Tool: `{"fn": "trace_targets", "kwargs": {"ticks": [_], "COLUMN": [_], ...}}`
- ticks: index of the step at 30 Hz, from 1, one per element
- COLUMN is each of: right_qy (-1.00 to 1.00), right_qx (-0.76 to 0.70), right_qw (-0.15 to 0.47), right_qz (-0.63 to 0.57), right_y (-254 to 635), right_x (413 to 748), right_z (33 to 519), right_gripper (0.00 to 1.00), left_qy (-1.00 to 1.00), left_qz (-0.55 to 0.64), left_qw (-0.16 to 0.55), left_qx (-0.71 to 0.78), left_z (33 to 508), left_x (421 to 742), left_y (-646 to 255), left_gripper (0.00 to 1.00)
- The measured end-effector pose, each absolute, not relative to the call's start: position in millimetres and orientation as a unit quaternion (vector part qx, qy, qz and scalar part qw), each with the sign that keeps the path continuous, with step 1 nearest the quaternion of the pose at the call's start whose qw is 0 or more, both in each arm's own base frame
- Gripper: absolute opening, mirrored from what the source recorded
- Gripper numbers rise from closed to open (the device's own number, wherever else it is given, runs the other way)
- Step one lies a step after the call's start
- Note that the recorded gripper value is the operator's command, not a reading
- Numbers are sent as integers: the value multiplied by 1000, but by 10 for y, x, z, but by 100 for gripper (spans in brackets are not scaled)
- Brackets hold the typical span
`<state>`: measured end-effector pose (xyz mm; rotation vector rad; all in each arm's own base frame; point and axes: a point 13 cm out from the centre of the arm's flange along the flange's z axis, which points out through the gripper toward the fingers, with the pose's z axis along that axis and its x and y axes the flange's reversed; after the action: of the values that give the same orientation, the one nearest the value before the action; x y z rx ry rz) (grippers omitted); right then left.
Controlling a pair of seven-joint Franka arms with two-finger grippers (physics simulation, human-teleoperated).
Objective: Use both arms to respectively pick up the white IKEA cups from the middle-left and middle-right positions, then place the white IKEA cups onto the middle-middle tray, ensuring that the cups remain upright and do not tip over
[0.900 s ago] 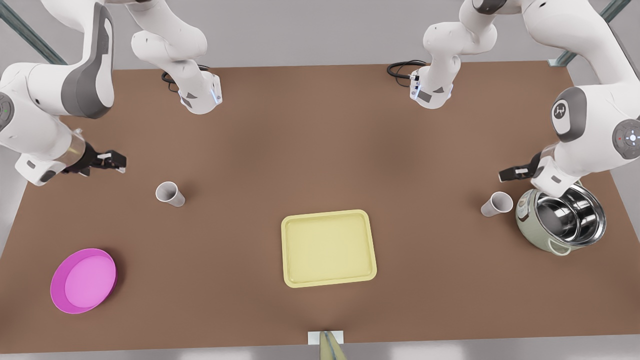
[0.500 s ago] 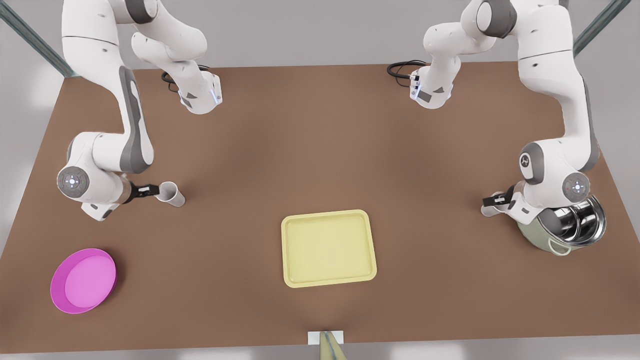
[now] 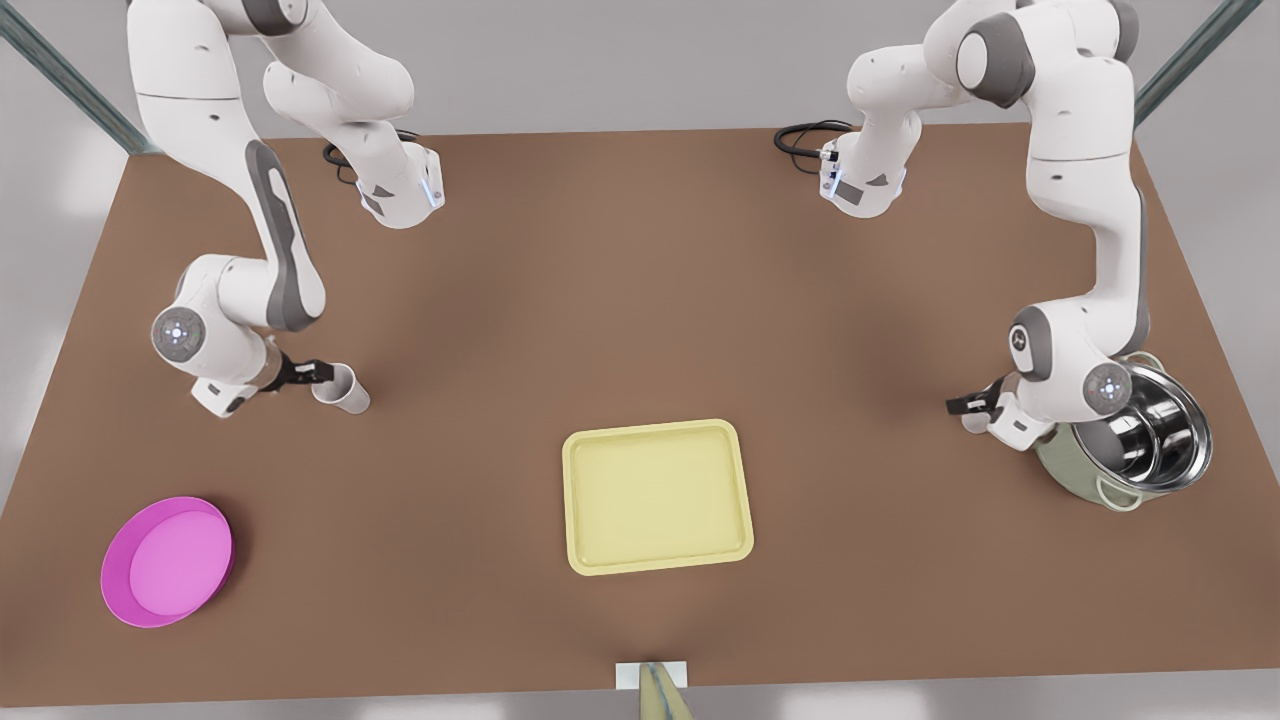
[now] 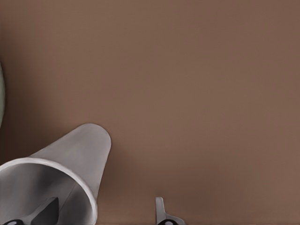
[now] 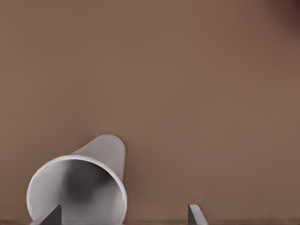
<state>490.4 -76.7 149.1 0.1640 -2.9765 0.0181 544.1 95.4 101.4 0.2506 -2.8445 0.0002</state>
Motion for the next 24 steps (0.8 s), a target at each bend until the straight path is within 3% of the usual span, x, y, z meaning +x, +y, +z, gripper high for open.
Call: {"fn": "trace_targets", "kwargs": {"ticks": [1,3,5,12,15,17,19,24], "right_qy": [-995,-995,-996,-997,-997,-997,-997,-995], "right_qx": [55,57,59,61,65,67,73,96], "right_qw": [79,78,72,47,36,28,19,1], "right_qz": [6,6,8,15,17,18,18,22], "right_y": [-769,-756,-753,-817,-825,-828,-803,-652], "right_x": [4867,4781,4762,4837,4894,4942,5019,5265], "right_z": [1433,1294,1199,941,939,962,1008,1139], "right_gripper": [100,100,100,97,56,44,23,21], "left_qy": [-986,-986,-986,-989,-996,-998,-995,-994], "left_qz": [0,-1,-3,-8,-3,-18,-30,-40], "left_qw": [143,144,144,119,89,54,21,1], "left_qx": [87,87,86,84,30,-37,-93,-106], "left_z": [992,964,940,1126,1335,1566,1822,1961], "left_x": [5435,5433,5435,5666,6017,6385,6732,6721], "left_y": [966,977,989,1021,276,-653,-1761,-3291], "left_gripper": [64,36,28,21,21,21,21,21]}}
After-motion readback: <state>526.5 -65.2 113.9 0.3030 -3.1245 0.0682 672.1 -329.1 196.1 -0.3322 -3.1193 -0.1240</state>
